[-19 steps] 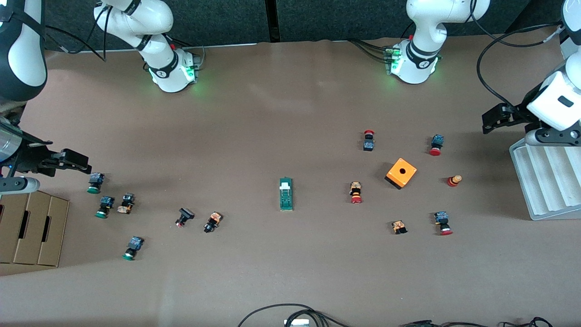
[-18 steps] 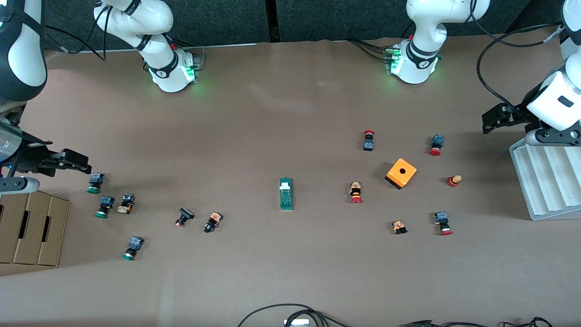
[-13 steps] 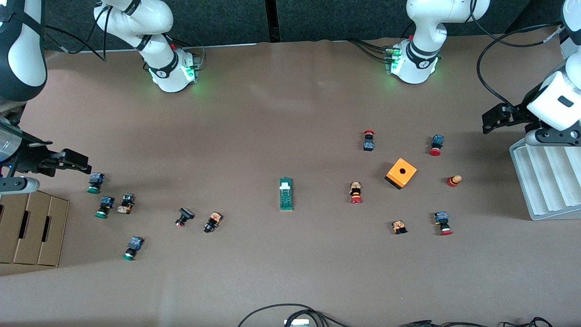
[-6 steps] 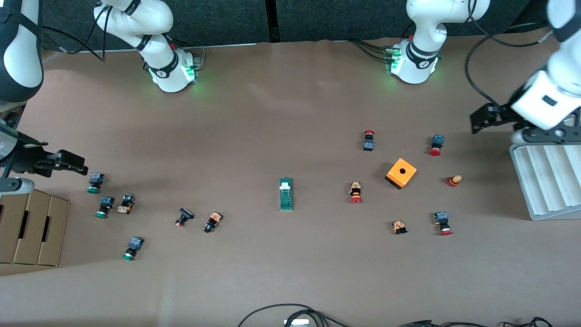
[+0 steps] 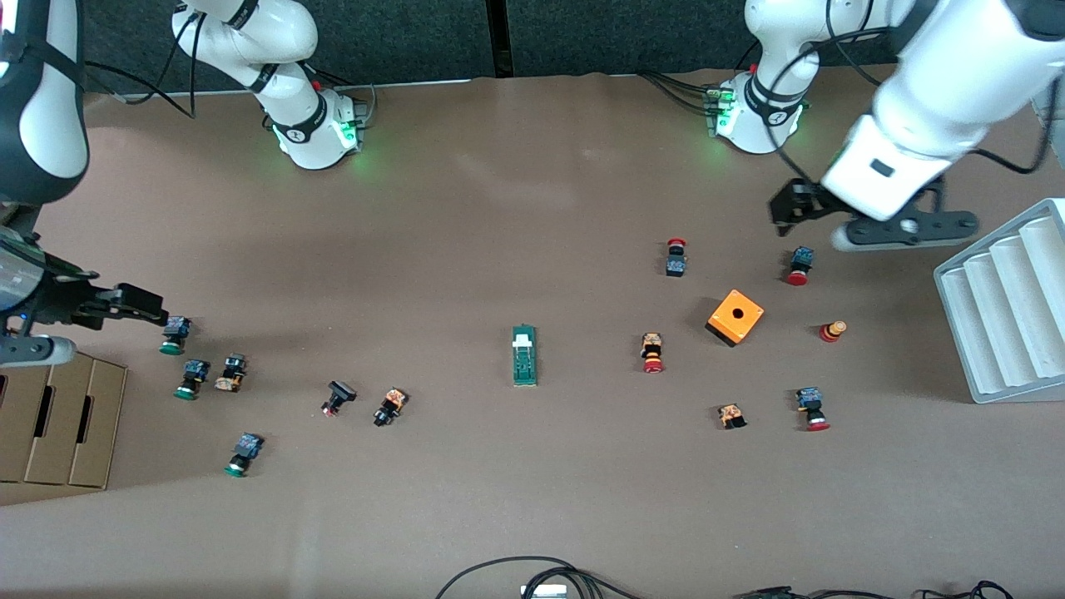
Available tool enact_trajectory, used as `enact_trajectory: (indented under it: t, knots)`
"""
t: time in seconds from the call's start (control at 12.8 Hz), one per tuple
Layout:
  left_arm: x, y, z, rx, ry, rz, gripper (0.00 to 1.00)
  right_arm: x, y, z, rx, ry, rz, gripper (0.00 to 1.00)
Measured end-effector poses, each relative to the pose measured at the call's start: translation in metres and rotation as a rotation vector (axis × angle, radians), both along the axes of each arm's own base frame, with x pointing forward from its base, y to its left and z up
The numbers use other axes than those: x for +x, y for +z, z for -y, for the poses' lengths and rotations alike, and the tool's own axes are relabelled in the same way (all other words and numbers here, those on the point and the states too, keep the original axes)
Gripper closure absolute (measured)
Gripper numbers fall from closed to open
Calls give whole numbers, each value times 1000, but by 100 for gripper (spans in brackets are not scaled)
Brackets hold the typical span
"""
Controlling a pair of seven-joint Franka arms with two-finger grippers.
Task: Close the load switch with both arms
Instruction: 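Move the left gripper toward the green switch while the right gripper follows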
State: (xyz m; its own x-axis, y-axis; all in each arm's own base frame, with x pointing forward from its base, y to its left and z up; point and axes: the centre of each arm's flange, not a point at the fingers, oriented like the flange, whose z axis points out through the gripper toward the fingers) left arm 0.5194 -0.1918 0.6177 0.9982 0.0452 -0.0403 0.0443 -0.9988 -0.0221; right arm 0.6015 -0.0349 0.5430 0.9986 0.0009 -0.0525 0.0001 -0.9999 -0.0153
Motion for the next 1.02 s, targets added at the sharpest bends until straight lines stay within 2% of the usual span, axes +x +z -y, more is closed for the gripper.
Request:
enact_trajectory:
  t: [0.31,0.47,0.63,0.86,1.02]
  knots:
    - [-10,-14,73,-34,98,44,0,5,-13,-1,1,4,-12,0]
    - [-17,-26,110,-47,140,54,0,15,-24,-10,1,18,9,0]
    - [-23,-36,138,-43,166,72,0,27,-52,-23,10,36,0,0]
    - [-30,-53,174,-32,234,116,0,43,-103,-36,100,48,-40,0]
    - [-45,-69,207,1,243,152,0,51,-117,-66,128,103,-31,0]
